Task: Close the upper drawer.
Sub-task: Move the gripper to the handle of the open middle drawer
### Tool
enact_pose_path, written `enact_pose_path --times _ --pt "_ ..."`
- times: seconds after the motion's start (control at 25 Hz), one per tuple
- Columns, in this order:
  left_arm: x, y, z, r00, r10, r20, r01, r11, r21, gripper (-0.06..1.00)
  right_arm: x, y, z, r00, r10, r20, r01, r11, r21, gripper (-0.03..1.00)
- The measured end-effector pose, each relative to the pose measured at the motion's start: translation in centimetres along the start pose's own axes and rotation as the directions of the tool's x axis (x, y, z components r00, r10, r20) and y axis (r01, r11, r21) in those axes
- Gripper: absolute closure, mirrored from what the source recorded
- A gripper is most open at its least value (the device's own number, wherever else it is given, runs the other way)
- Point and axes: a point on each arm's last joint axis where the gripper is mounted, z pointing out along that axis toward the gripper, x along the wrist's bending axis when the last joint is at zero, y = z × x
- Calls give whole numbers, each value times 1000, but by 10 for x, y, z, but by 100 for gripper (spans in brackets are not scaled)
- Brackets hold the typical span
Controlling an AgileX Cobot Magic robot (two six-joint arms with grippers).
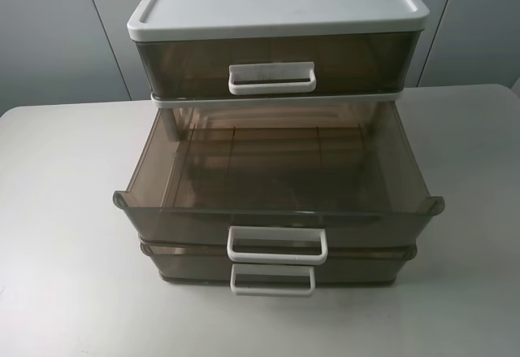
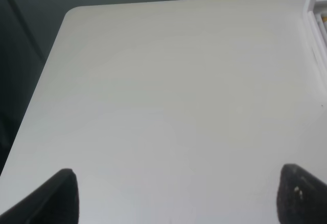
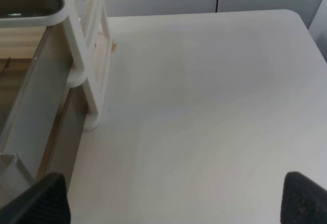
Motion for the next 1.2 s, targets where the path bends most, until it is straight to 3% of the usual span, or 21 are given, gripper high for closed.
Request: enact_pose_path --times 0.64,0.76,0.92,1.08,1.2 --pt "0 0 0 1000 0 0 0 1000 0 20 -1 2 -2 1000 2 9 -2 1000 -9 34" --pt "0 0 0 1000 0 0 0 1000 0 20 -5 15 -13 998 -24 61 27 999 -46 34" --pt "0 0 0 1000 0 0 0 1000 0 20 -11 48 -5 990 -88 113 83 996 44 34" --pt "0 0 0 1000 0 0 0 1000 0 20 -5 86 20 983 -181 22 179 981 79 34" --pt "0 0 0 1000 0 0 0 1000 0 20 10 115 44 955 -280 -98 289 952 97 34"
